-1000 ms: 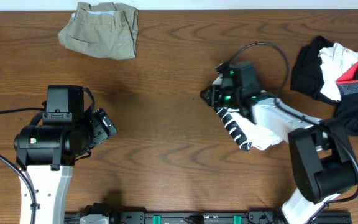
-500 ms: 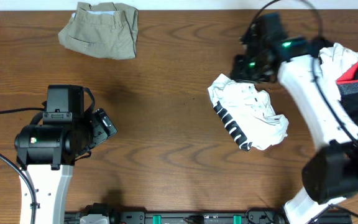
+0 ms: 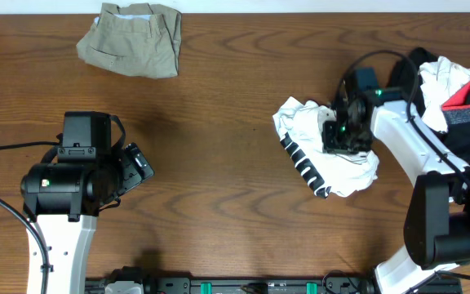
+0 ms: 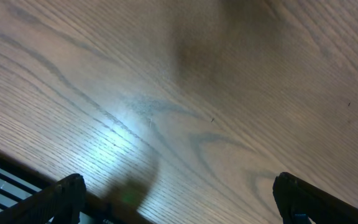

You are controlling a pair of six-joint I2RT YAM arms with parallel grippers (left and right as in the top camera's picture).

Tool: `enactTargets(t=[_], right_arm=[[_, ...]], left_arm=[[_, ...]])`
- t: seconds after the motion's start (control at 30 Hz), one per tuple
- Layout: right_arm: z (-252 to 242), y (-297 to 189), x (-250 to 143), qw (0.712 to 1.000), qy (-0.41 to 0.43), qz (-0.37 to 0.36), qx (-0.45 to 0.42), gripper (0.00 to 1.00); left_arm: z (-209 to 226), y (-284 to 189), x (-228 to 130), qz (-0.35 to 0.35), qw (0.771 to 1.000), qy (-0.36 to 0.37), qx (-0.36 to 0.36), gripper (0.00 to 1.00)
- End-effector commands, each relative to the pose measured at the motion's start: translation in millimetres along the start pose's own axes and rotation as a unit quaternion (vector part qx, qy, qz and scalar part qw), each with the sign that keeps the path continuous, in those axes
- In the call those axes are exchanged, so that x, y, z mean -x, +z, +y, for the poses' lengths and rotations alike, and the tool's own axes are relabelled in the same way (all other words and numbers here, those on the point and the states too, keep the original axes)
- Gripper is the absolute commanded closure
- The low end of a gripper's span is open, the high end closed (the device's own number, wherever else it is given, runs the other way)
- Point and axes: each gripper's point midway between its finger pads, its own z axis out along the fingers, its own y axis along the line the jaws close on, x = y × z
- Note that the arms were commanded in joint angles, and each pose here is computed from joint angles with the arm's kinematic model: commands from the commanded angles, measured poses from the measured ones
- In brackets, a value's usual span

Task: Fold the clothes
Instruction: 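Grasp the shirt bundle with the right gripper and drag it left to center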

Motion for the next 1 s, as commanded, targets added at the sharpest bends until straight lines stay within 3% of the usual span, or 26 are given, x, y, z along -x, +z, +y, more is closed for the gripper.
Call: enactTargets(t=[0.0,0.27,0.4,0.57,0.73,0.97], right_arm=[[-37.5,7.8,0.8,0.998,0.03,-0.008,-0.052,0.76],[-95.0,-4.4,20.0,0.988,0.059,-0.05,-0.13,0.73],[-110.0,-10.4,24.2,0.98,0.094,-0.065,-0.161,0.77],[-96.6,-11.4,24.1,0.985,0.086,-0.058,-0.141,0.74],[-60.8,-0.1,13.6,0.995,0.076,-0.03,-0.051,0.75],[-30.8,31.9,0.2,0.998,0.063,-0.007,-0.016,0.77]], left_arm=[[2.2,3.4,-0.7,0.004,1.0,0.006,0.007,0.02],[1.8,5.8,-0.5,0.009,1.0,0.006,0.009,0.02],[1.7,7.2,-0.5,0.012,1.0,0.006,0.011,0.02],[1.6,7.4,-0.4,0.012,1.0,0.006,0.011,0.02],[1.4,7.4,0.0,0.011,1.0,0.006,0.011,0.02],[1.2,7.4,0.1,0.011,1.0,0.006,0.011,0.02]])
